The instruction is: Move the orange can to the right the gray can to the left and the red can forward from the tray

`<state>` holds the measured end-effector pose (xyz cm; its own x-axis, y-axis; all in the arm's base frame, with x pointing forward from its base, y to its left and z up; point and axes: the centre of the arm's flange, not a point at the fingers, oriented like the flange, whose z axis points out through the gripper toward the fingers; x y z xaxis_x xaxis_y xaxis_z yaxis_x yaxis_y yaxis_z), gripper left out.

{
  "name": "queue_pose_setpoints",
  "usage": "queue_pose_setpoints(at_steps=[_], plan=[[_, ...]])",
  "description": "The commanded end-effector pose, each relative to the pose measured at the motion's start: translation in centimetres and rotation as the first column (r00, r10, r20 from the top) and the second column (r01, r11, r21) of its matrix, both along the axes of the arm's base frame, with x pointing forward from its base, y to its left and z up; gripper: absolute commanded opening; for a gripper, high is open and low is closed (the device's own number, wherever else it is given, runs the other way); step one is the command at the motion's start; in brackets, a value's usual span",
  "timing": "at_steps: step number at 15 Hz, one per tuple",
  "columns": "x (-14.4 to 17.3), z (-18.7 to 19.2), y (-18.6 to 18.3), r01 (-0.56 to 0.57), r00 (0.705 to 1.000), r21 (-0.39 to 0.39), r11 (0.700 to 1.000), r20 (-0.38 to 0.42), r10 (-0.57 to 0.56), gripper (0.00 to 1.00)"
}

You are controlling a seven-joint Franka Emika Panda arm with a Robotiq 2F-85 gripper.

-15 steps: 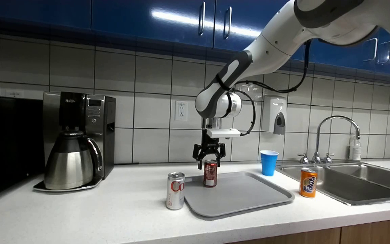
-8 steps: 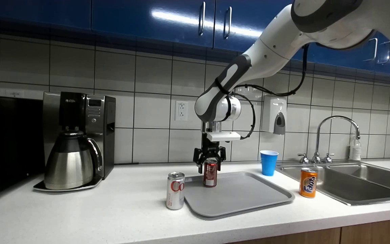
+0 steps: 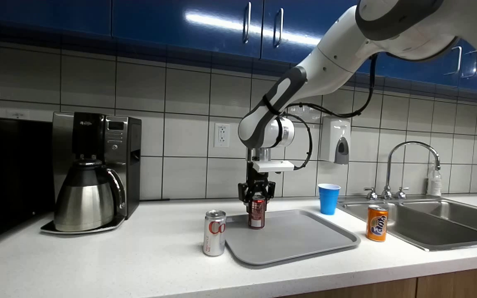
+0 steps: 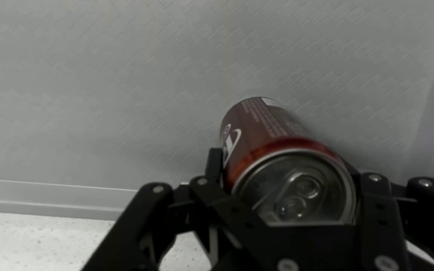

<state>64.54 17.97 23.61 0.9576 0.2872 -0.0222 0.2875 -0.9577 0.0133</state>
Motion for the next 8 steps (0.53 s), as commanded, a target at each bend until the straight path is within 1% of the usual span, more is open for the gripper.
queue_pose_setpoints(at_steps=[1,5,8], plan=[[0.3,0.5,0.3,0.003,1.000,-0.006,1.000,-0.023,-0.004,0.39],[0.5,1.3,0.3,0.000,1.000,0.002,1.000,-0.016,0.000,0.39],[0.7,2.4,0.3,-0.006,1.000,0.023,1.000,-0.014,0.006,0.39]])
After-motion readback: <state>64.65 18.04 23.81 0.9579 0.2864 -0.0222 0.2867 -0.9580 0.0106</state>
